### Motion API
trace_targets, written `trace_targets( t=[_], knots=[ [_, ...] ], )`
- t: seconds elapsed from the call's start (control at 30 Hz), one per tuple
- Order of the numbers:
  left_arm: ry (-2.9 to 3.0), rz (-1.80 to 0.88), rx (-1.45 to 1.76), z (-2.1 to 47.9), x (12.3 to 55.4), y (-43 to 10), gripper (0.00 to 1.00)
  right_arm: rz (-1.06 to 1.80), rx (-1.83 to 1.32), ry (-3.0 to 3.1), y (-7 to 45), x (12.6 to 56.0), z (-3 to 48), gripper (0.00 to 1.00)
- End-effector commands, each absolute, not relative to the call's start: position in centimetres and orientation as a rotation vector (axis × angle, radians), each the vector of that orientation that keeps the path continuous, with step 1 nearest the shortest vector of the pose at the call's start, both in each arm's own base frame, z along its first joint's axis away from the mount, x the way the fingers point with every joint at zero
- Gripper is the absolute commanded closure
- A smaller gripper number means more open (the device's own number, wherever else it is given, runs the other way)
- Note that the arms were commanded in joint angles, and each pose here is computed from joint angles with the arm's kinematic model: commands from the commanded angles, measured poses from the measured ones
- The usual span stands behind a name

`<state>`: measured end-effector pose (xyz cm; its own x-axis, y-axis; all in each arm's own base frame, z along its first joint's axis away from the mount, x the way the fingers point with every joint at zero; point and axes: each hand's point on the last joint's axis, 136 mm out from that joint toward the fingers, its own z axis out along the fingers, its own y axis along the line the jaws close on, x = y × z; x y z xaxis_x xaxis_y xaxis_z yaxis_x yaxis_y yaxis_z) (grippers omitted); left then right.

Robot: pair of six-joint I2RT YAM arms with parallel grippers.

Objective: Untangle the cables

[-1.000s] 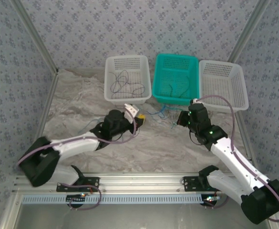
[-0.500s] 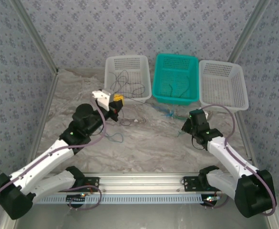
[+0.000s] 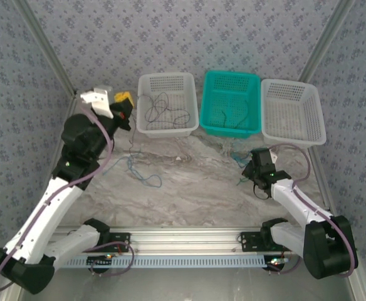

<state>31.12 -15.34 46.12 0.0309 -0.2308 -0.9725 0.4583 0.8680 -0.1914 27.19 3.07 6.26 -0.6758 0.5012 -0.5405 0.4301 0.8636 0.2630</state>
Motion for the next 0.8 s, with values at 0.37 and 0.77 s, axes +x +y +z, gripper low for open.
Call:
trace_targets(
  t=[0.37, 0.77],
  knots=[
    [1.203, -0.521, 0.312, 57.5, 42.1, -17.9, 1.00, 0.211, 0.716, 2.403, 3.4, 26.5, 6.2, 1.00],
    [1.511, -0.524, 0.276, 46.0, 55.3, -21.7, 0.55, 0.213, 0.717, 2.397, 3.0, 24.9, 6.7, 1.00]
  ],
)
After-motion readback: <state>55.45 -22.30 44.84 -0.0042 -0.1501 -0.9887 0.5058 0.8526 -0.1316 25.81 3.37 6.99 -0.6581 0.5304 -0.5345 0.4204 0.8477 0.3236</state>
